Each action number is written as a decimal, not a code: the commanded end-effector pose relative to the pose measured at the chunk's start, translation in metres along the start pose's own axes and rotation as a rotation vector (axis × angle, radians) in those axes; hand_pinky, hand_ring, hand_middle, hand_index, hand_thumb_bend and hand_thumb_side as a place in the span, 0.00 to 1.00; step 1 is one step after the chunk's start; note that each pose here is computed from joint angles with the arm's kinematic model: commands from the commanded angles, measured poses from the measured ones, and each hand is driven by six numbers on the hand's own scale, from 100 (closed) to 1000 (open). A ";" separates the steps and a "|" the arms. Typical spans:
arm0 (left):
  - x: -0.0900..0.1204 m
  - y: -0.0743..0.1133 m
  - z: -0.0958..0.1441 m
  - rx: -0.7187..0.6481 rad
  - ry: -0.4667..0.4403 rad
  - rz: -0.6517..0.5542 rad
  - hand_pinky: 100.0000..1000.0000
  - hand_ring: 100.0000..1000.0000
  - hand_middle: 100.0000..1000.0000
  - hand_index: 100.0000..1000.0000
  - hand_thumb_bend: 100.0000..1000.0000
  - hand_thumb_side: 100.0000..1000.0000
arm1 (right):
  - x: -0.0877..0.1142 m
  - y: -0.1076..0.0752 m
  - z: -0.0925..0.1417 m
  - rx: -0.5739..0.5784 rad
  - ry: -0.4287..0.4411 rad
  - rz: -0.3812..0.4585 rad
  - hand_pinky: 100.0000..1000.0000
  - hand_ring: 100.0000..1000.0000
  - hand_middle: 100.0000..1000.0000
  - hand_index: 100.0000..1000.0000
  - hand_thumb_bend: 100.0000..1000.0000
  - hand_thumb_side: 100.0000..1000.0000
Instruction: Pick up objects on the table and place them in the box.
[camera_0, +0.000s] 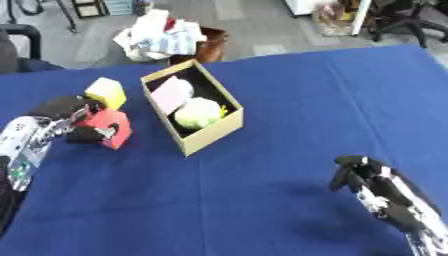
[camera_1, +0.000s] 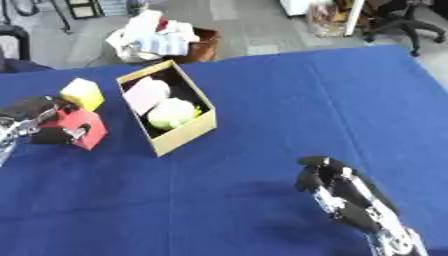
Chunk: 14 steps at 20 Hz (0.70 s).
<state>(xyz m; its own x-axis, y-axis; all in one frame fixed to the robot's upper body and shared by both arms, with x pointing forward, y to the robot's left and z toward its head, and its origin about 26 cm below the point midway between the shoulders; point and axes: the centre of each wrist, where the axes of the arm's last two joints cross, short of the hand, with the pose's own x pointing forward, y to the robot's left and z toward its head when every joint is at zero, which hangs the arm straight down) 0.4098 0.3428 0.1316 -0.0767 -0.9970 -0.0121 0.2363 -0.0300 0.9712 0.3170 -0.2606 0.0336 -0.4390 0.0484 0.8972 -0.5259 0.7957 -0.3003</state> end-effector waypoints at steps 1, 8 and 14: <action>-0.003 0.004 0.002 0.021 -0.002 0.009 0.70 0.60 0.66 0.84 0.10 0.40 | 0.005 -0.006 -0.001 0.003 -0.009 0.026 0.52 0.53 0.49 0.76 0.00 0.37; 0.002 0.011 0.003 0.084 -0.028 0.045 0.63 0.48 0.55 0.81 0.00 0.19 | 0.005 -0.006 -0.002 0.004 -0.009 0.025 0.52 0.53 0.49 0.76 0.00 0.37; 0.007 0.036 0.008 0.171 -0.078 0.077 0.62 0.45 0.52 0.80 0.00 0.18 | 0.005 -0.006 -0.001 0.004 -0.008 0.025 0.52 0.53 0.49 0.76 0.00 0.37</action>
<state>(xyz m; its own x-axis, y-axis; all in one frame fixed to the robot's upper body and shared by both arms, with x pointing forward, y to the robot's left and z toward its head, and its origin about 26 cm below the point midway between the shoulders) 0.4099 0.3313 0.1456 -0.1321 -0.9870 0.0914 0.1372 0.0732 0.9878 0.3170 -0.2606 0.0335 -0.4388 0.0485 0.8973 -0.5261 0.7956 -0.3003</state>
